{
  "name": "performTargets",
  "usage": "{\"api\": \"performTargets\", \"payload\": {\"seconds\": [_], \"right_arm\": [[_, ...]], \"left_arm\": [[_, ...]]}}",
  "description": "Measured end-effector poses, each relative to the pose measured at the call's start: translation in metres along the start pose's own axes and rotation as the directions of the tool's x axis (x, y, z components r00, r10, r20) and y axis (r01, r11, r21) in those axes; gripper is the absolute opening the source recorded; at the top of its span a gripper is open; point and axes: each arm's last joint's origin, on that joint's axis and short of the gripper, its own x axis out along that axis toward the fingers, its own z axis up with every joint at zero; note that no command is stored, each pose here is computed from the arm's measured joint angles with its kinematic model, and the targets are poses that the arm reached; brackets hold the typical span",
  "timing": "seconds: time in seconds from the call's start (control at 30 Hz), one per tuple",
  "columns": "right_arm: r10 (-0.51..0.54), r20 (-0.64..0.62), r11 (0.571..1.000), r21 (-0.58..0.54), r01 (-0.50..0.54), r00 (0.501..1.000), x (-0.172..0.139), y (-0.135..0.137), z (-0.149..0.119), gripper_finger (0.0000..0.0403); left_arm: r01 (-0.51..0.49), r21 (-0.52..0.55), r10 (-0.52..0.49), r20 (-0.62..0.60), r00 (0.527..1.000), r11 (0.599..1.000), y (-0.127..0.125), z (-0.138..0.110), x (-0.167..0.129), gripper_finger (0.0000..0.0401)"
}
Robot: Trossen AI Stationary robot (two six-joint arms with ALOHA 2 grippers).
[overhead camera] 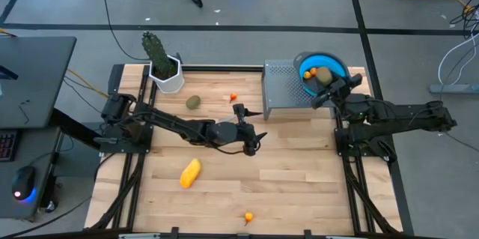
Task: Pick & Place Fruit
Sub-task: Put the kiwi into the blue strainer bowl on the shelf
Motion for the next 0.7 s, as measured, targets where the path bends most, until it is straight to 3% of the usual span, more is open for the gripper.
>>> {"api": "performTargets", "payload": {"seconds": [0.13, 0.4, 0.7], "right_arm": [[-0.065, -0.017, 0.998, -0.003, 0.065, 0.998, 0.003, -0.003, -0.002, 0.0237], [-0.124, -0.068, 0.991, -0.057, 0.120, 0.990, 0.010, -0.008, -0.009, 0.0267], [-0.087, -0.074, 0.995, -0.059, 0.082, 0.994, 0.013, -0.009, -0.009, 0.0336]], "left_arm": [[0.074, -0.022, -0.073, 0.038, 0.997, 0.997, 0.005, 0.002, -0.003, 0.0359], [0.182, -0.214, -0.161, 0.111, 0.981, 0.960, 0.031, -0.038, 0.007, 0.0359], [0.225, -0.271, -0.177, 0.191, 0.966, 0.936, 0.043, -0.018, -0.013, 0.0359]]}}
